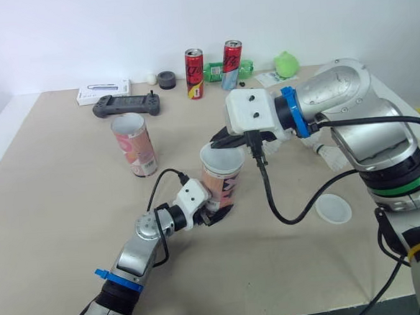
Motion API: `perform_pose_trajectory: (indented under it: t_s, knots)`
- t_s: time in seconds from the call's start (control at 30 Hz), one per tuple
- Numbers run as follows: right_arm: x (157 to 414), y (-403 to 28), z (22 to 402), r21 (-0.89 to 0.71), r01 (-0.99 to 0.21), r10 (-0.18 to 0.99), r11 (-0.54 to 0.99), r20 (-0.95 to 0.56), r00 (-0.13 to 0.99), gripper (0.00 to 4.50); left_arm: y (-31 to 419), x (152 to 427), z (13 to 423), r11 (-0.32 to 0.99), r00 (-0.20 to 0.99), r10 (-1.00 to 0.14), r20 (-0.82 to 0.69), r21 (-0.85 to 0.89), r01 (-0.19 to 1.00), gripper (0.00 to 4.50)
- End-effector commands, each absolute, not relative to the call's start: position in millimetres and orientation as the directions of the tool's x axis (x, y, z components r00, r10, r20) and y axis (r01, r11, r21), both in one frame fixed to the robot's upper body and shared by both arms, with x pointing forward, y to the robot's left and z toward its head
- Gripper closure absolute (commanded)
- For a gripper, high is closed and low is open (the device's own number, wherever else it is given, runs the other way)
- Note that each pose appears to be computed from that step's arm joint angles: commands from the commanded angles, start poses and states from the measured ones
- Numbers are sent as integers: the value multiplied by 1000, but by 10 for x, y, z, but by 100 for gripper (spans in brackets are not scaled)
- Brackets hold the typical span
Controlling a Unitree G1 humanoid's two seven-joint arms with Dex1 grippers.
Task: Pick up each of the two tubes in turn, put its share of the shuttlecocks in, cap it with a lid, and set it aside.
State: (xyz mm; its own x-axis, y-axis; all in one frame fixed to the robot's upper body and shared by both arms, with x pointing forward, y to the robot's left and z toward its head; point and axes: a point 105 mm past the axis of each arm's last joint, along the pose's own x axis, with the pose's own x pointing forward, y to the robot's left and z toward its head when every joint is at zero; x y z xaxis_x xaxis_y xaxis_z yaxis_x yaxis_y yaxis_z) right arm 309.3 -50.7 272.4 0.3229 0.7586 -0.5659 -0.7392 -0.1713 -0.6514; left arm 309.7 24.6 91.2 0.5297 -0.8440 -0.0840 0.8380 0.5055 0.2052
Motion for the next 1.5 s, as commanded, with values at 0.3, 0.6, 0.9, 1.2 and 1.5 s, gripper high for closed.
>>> perform_pose_trajectory:
  t_s: [0.3, 0.6, 0.9, 1.2, 1.5]
  knots:
    - [3133, -523, 2763, -683, -712, 760, -162, -547, 352, 64, 212, 3088, 861, 505, 528, -844, -97, 190, 842, 76]
    - [3073, -482, 3110, -729, -675, 826, -111, -445, 345, 5, 202, 3093, 869, 505, 528, -844, -93, 191, 842, 76]
    - [2992, -558, 3212, -703, -702, 836, -111, -448, 316, 325, 196, 3098, 871, 502, 524, -847, -93, 190, 844, 76]
    - [2991, -516, 2805, -611, -768, 782, -193, -569, 256, 446, 198, 3095, 866, 502, 524, -846, -93, 189, 844, 76]
    - [3014, -487, 2724, -580, -790, 782, -196, -579, 231, 446, 202, 3095, 869, 508, 530, -843, -91, 190, 840, 76]
